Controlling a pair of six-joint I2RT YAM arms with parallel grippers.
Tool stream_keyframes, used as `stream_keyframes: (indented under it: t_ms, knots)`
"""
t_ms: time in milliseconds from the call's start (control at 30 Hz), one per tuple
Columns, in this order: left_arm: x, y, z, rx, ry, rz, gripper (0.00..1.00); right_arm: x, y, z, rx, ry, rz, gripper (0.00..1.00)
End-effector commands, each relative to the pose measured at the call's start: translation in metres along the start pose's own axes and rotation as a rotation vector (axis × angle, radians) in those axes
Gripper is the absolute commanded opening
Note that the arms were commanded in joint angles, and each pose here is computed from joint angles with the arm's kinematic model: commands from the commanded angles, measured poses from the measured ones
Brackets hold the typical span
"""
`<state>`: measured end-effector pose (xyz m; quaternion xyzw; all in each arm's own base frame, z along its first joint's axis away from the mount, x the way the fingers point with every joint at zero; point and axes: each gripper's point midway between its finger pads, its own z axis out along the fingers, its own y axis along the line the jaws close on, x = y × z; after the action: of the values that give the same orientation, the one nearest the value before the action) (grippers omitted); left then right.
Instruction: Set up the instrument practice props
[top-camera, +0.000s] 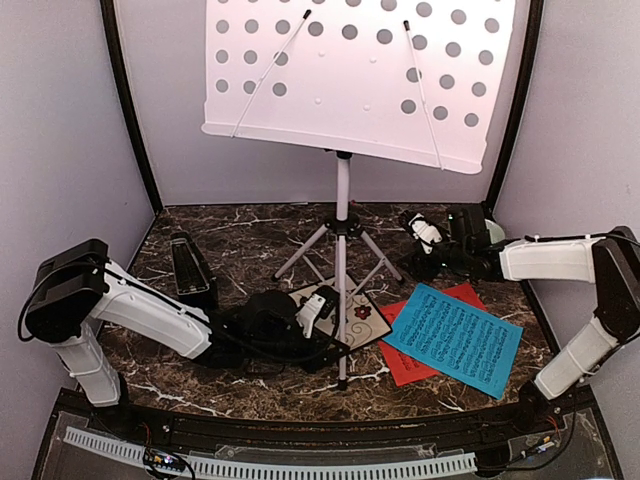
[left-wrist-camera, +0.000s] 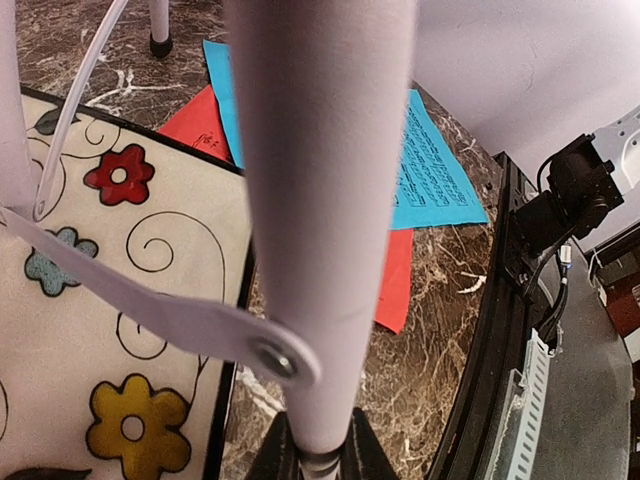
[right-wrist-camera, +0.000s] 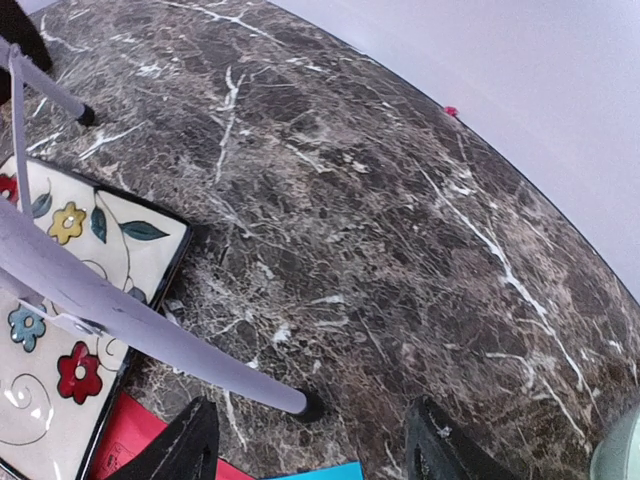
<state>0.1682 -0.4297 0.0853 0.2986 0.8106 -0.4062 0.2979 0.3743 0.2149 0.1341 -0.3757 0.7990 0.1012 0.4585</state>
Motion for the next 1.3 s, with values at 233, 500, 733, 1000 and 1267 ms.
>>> stream_keyframes:
  t_ms: [233, 500, 733, 1000, 1267]
  knots:
    - [0.027, 0.033, 0.022, -0.053, 0.127, -0.024, 0.0, -0.017, 0.029, 0.044, -0.124, -0.08, -0.193, 0.56]
    - [0.023, 0.056, 0.015, -0.122, 0.135, -0.007, 0.0, -0.025, -0.002, 0.065, 0.037, -0.077, -0.267, 0.08]
    - [0.017, 0.082, 0.001, -0.211, 0.149, 0.028, 0.0, -0.039, -0.024, 0.086, 0.121, -0.092, -0.276, 0.0]
    - [0.015, 0.098, -0.004, -0.283, 0.178, 0.054, 0.0, -0.047, -0.037, 0.105, 0.14, -0.105, -0.278, 0.0]
    - [0.0, 0.093, 0.005, -0.277, 0.181, 0.049, 0.13, -0.05, -0.03, 0.1, 0.112, -0.111, -0.279, 0.17]
